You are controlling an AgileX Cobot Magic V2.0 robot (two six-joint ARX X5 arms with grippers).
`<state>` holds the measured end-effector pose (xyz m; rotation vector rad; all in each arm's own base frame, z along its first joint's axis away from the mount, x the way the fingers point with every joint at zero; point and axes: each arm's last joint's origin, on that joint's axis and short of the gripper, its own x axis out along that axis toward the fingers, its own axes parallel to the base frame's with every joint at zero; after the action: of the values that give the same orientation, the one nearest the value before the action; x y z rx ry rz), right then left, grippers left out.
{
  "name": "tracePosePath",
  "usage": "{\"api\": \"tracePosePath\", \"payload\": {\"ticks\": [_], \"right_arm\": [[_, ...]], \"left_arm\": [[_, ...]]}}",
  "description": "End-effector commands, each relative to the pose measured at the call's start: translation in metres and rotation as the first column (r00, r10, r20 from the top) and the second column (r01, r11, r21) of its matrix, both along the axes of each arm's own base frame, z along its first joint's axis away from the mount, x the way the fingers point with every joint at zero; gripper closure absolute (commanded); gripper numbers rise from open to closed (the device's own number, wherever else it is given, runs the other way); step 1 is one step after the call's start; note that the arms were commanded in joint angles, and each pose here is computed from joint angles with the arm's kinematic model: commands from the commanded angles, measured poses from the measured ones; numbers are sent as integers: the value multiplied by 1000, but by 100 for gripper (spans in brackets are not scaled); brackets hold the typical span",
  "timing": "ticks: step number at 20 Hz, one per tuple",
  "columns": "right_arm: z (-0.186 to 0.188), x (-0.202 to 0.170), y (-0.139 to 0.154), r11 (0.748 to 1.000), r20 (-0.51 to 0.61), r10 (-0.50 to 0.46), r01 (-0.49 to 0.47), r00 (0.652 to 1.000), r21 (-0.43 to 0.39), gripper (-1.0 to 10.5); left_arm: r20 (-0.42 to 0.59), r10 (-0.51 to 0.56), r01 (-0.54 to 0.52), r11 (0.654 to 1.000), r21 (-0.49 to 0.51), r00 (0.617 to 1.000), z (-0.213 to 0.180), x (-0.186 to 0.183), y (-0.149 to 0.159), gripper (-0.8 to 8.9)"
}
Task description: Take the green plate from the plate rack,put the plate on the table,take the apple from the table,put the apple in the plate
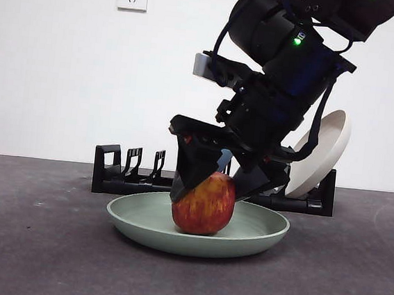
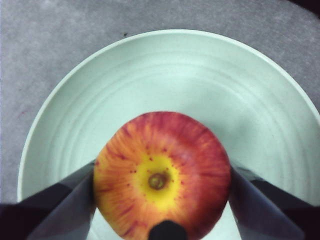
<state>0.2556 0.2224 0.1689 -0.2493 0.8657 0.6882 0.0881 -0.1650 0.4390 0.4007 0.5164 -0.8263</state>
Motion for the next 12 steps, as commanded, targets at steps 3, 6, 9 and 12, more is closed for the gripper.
{"api": "tracePosePath", "payload": {"ticks": [3, 6, 9, 12], "right_arm": [[-6, -1, 0, 1000, -26, -4, 4, 1000, -20, 340], [9, -4, -3, 1000, 7, -4, 4, 1000, 10, 340], [33, -13, -10, 999, 29, -8, 7, 1000, 33, 340], [63, -35, -29, 1000, 7, -6, 6, 1000, 22, 344]], "left_arm": [[-9, 2, -2, 1000, 6, 1000, -2, 0, 0, 562], [-13, 3, -2, 1000, 14, 1000, -2, -1, 1, 562], [-15, 3, -2, 1000, 18, 1000, -3, -1, 1, 562], [-16, 2, -2, 1000, 20, 1000, -3, -1, 1, 562]]}}
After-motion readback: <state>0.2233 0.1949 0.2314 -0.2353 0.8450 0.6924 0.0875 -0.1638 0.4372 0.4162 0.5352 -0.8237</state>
